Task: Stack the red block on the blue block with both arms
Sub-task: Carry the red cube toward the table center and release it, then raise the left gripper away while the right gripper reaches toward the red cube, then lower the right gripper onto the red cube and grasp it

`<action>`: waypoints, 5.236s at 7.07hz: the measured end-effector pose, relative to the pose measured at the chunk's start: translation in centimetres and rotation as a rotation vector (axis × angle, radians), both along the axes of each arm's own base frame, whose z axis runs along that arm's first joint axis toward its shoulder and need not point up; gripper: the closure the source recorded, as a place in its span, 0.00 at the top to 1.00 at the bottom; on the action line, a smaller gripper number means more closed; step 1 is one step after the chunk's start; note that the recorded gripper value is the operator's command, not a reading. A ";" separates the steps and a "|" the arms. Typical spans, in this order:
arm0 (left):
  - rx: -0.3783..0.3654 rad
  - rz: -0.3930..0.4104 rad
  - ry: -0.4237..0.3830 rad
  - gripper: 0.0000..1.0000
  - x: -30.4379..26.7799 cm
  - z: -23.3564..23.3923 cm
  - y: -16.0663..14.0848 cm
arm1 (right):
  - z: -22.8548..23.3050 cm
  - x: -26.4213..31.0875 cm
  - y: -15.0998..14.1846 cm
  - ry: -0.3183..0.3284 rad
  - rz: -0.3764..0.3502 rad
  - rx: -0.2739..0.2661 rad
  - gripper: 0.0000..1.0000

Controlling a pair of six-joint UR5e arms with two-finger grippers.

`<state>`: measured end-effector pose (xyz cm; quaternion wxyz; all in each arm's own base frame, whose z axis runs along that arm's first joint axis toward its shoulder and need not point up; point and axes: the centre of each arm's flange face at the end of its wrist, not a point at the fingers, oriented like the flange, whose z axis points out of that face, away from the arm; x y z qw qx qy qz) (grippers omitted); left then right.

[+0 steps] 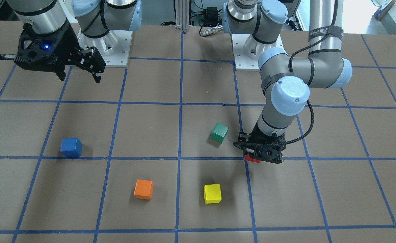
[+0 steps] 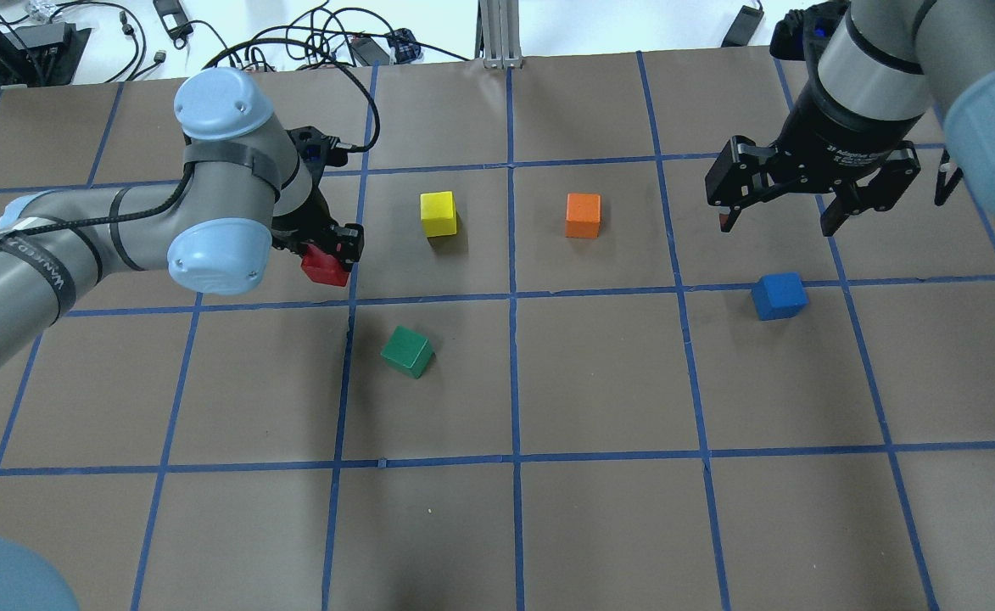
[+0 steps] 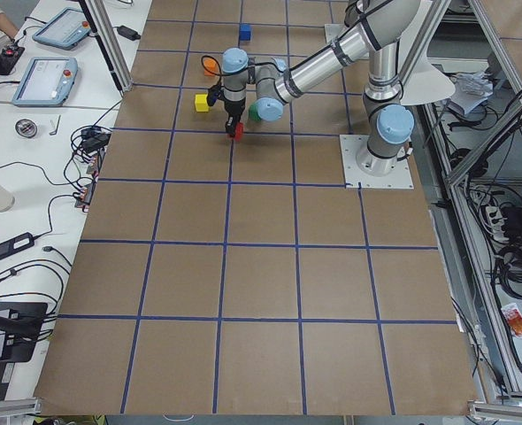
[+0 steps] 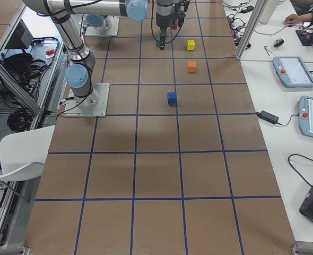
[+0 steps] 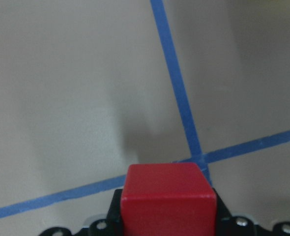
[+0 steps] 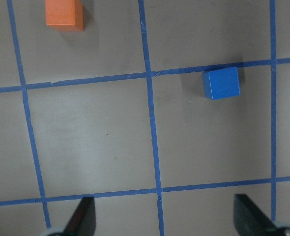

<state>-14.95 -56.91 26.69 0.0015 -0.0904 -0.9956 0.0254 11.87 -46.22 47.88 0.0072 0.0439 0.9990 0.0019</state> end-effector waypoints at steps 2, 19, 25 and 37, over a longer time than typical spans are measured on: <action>-0.006 0.127 0.059 0.00 -8.4 1.0 -0.4 | 0.0 0.0 0.0 0.001 -0.001 -0.001 1.00; 0.015 -0.002 0.002 1.00 0.1 17.6 5.6 | -6.1 1.5 -5.0 -0.043 0.006 0.021 1.00; -0.026 0.026 0.002 1.00 1.0 23.8 6.0 | -17.1 16.4 -8.1 -0.045 0.072 -0.040 1.00; -0.009 0.019 0.006 1.00 0.6 23.4 6.1 | -28.7 23.3 -8.5 -0.057 0.079 -0.007 0.00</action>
